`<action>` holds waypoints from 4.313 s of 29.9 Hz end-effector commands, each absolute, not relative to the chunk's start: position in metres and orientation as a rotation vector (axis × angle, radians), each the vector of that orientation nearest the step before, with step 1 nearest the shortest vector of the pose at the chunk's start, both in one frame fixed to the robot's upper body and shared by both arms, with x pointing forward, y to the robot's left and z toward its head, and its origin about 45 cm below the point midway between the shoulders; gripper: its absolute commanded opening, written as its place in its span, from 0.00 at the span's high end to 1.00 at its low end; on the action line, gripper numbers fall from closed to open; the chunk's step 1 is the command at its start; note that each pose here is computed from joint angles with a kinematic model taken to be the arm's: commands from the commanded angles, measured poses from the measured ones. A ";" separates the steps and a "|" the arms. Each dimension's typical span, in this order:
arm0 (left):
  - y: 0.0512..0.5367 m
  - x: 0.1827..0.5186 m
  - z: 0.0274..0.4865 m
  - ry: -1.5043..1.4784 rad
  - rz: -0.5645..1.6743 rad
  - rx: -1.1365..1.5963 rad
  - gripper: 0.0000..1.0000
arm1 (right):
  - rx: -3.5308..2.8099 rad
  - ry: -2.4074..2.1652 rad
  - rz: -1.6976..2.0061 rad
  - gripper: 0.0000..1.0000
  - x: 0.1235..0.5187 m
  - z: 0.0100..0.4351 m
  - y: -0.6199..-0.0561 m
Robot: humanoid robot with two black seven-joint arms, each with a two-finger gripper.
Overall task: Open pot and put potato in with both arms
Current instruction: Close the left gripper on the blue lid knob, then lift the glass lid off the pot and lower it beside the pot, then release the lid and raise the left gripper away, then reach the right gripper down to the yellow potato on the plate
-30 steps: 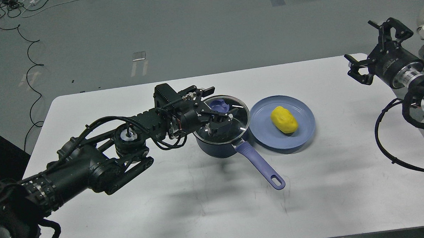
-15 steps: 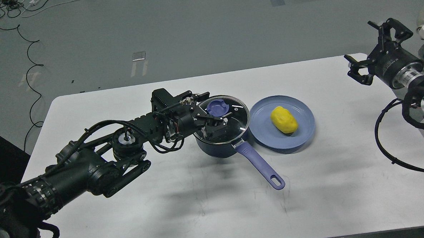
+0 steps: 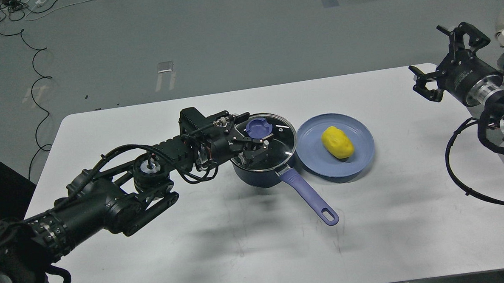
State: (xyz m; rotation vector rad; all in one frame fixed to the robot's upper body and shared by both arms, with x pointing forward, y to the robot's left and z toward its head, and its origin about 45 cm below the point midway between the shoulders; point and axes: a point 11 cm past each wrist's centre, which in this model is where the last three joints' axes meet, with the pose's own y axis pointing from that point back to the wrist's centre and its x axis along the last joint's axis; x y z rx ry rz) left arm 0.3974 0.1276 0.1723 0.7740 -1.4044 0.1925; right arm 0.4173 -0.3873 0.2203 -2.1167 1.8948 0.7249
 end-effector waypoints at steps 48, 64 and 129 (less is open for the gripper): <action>0.342 0.352 0.166 -1.380 0.381 0.999 0.55 | -2.206 1.878 0.735 0.00 0.417 0.211 -0.369; 0.331 0.351 0.116 -1.318 0.409 1.025 0.55 | -2.213 1.892 0.711 0.00 0.416 0.217 -0.376; 0.330 0.463 0.311 -0.028 1.433 0.125 0.02 | -3.552 0.817 -1.734 0.00 0.391 0.128 -0.250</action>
